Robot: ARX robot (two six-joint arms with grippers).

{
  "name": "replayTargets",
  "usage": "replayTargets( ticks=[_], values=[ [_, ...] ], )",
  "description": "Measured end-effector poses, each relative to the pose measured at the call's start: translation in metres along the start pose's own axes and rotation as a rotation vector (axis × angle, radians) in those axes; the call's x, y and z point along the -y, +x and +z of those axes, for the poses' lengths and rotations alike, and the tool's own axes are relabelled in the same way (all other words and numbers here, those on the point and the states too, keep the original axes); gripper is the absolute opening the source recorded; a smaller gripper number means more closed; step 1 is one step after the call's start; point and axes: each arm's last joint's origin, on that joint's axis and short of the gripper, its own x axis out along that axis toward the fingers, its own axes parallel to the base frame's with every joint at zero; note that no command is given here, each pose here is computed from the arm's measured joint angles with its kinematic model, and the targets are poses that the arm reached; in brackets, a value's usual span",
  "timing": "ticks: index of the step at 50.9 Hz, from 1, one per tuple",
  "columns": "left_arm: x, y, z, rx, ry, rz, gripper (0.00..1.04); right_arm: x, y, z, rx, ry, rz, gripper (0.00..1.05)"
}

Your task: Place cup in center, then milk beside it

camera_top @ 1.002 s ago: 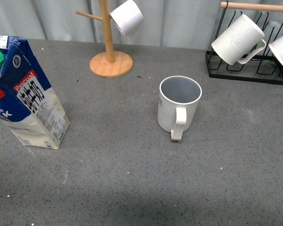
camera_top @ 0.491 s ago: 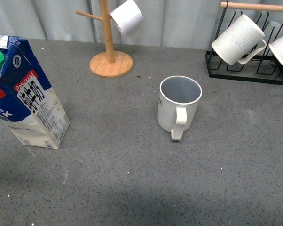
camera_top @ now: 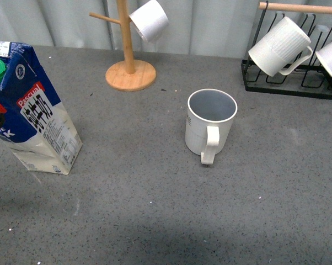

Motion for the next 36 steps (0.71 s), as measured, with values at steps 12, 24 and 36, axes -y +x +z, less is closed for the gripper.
replayTargets(
  ticks=[12, 24, 36],
  values=[
    [-0.002, 0.006, -0.001, 0.006, 0.005, -0.002, 0.98, 0.0, 0.0, 0.0, 0.0, 0.0, 0.0, 0.95],
    [-0.003, 0.016, 0.002, 0.008, 0.0, 0.0, 0.98, 0.0, 0.0, 0.0, 0.0, 0.0, 0.0, 0.95],
    [-0.009, 0.031, 0.001, -0.011, -0.009, 0.013, 0.98, 0.0, 0.0, 0.0, 0.0, 0.0, 0.0, 0.95]
  ],
)
